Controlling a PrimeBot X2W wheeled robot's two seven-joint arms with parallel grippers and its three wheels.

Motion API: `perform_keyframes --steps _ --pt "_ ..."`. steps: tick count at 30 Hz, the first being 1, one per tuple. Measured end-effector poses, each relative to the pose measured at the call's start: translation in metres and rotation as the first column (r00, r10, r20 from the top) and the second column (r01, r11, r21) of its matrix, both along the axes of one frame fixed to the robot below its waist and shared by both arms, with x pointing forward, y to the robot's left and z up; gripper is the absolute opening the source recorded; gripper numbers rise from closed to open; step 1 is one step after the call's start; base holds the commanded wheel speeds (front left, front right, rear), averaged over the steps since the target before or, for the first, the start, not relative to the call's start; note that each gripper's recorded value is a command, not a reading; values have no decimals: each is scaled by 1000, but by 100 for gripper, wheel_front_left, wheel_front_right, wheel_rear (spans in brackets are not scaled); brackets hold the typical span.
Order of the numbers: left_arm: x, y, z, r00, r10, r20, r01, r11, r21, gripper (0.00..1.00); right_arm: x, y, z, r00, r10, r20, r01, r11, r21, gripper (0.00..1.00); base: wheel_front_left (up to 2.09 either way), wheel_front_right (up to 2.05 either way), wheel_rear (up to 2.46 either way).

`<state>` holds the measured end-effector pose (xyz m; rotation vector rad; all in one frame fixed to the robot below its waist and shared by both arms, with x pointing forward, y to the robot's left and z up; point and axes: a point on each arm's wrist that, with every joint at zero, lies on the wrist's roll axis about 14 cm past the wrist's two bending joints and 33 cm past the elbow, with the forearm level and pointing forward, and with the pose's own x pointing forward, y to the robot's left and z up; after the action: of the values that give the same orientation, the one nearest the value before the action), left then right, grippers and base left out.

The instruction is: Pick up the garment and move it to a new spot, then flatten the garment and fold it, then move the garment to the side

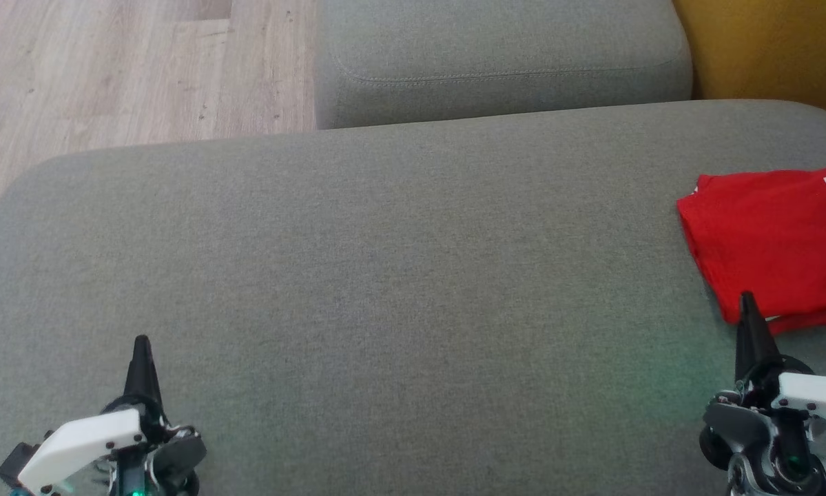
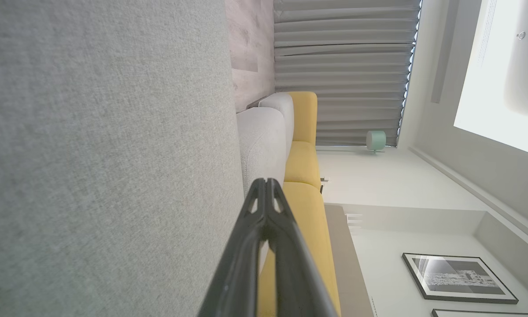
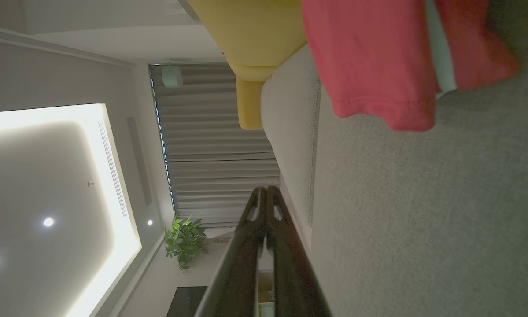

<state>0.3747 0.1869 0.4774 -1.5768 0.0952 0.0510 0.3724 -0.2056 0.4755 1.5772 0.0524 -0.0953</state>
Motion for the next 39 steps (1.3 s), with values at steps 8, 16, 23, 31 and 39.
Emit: perform_keyframes --steps 8,16,23,31,39 --pt "0 1 0 1000 4 0 -4 1000 -2 0 0 -1 0 1000 -2 0 2 1000 0 0 0 0 0" --pt "0 1 0 1000 2 1 -2 1000 -4 0 0 -1 0 1000 -4 0 4 1000 0 0 0 0 0" --pt "0 3 0 1000 7 1 -7 1000 -6 0 0 -1 0 1000 -2 0 2 1000 1 0 0 0 0" --pt "0 3 0 1000 9 1 -9 1000 -8 0 0 -2 0 1000 -4 1 4 1000 1 0 0 0 0" --pt "0 3 0 1000 11 1 -11 1000 -9 0 0 -2 0 1000 -5 1 5 1000 1 0 0 0 0"
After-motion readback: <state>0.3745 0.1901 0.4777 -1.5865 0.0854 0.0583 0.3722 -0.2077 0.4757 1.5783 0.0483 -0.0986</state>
